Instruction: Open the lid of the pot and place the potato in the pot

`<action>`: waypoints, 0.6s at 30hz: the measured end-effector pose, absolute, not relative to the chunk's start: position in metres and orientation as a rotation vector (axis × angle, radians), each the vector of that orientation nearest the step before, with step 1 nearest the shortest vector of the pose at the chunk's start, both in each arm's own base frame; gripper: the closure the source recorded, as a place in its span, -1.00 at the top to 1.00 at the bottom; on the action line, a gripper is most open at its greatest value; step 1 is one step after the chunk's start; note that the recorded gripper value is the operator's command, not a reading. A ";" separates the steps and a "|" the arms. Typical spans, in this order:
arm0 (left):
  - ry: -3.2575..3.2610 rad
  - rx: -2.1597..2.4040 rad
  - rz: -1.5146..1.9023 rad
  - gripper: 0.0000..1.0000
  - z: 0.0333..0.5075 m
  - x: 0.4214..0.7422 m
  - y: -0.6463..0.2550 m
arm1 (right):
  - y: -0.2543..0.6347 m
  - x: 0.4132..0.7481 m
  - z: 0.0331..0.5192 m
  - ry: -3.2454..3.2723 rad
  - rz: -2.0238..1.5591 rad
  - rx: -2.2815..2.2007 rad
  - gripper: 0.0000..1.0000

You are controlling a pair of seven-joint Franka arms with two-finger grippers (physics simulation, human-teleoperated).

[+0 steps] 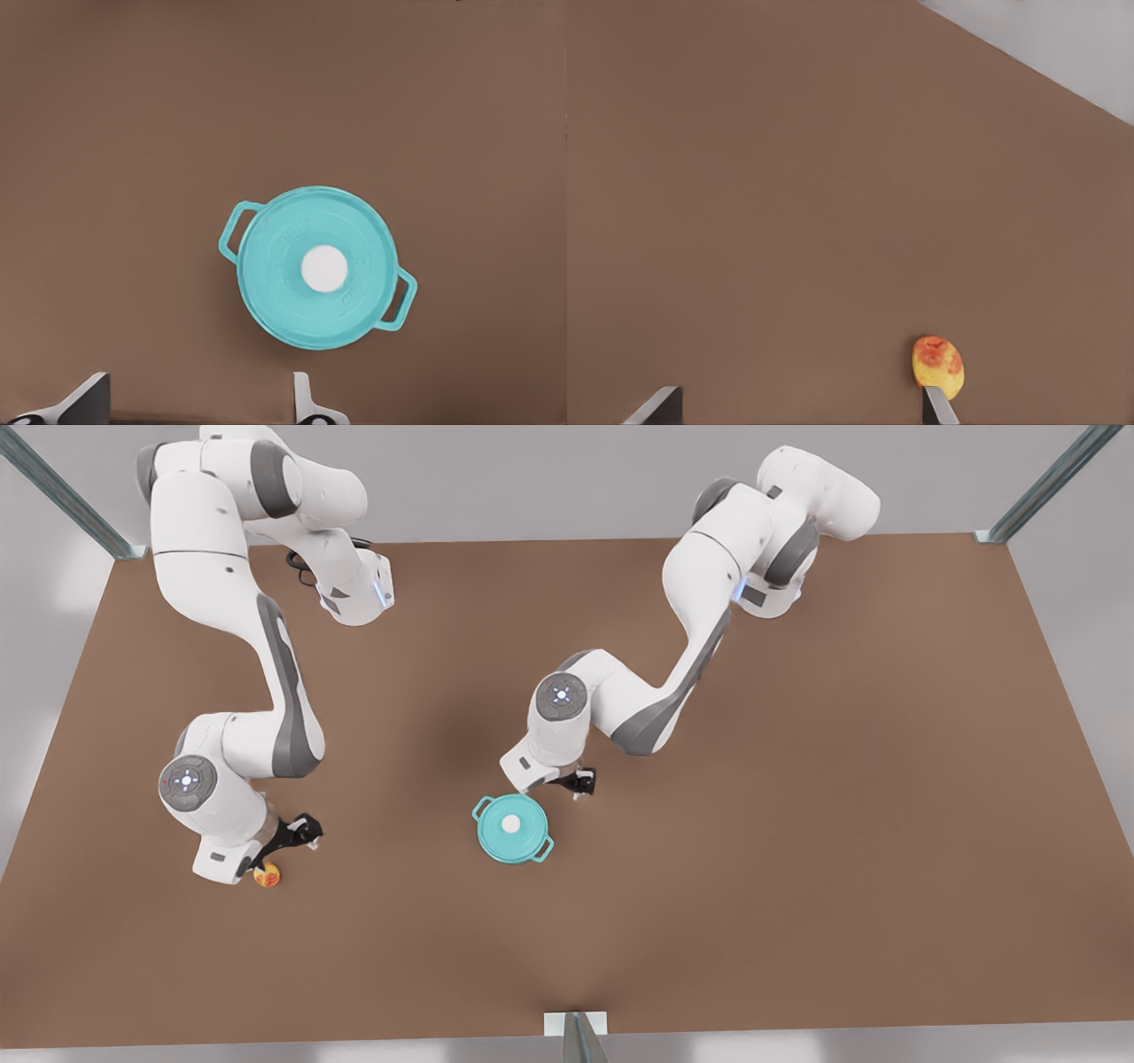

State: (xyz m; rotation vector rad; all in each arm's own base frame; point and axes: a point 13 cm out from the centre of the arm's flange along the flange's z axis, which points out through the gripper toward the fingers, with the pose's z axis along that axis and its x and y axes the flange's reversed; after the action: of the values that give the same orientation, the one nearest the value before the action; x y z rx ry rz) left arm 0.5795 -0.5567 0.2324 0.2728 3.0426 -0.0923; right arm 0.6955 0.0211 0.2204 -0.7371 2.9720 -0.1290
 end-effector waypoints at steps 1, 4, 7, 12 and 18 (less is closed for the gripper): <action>3.044 0.232 -0.096 1.00 0.231 0.576 -0.561 | 0.006 0.699 0.211 2.966 -0.136 -0.736 1.00; 3.034 0.111 -0.124 1.00 0.210 0.575 -0.575 | -0.030 0.710 0.196 2.930 -0.159 -0.743 1.00; 3.008 0.012 -0.172 1.00 0.181 0.577 -0.592 | -0.032 0.714 0.181 2.900 -0.170 -0.820 1.00; 2.918 -0.124 -0.260 1.00 0.163 0.596 -0.607 | -0.042 0.701 0.141 2.906 -0.171 -0.945 1.00; 2.832 -0.174 -0.312 1.00 0.139 0.602 -0.625 | -0.061 0.686 0.106 2.942 -0.149 -1.037 1.00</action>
State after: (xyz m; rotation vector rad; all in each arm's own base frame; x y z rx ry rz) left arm 0.6021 -0.6251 0.1394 -0.1743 2.8322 -0.3120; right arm 0.6861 -0.0611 0.1058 -1.0374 2.9418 -0.1489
